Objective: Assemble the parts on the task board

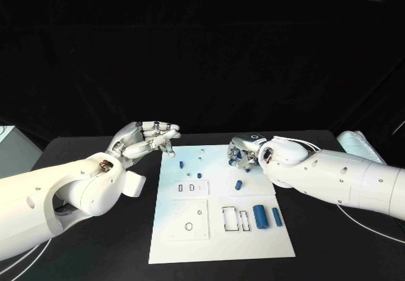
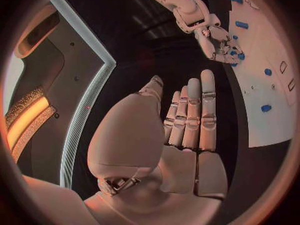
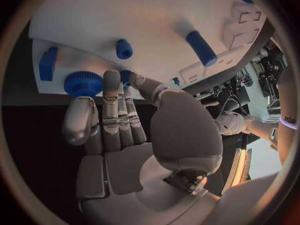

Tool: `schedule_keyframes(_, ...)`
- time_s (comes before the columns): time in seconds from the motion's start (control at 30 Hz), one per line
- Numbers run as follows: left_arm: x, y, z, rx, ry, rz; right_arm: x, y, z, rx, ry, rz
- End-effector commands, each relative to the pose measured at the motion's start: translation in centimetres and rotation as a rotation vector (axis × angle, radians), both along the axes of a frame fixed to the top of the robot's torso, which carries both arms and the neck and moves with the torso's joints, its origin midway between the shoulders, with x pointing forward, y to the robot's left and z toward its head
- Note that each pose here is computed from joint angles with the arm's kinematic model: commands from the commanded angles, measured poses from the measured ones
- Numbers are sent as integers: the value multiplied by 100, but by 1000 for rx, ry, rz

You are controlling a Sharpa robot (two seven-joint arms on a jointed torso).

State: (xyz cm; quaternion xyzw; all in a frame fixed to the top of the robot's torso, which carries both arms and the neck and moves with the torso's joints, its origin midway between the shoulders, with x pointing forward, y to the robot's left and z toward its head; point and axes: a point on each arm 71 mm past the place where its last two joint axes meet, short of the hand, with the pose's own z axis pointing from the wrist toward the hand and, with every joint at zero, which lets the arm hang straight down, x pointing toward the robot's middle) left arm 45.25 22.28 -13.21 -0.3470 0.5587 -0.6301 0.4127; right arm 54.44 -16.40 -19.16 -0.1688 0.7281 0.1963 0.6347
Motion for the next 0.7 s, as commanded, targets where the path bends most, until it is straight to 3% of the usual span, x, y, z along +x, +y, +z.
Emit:
schedule_keyframes(0.03, -3, -19, 17, -4, -7, -19, -10, 17, -14, -4, 12, 16)
schedule_keyframes(0.7, 5, -9, 17, -3, -8, -14, 6, 32, 34, 17, -57, -25)
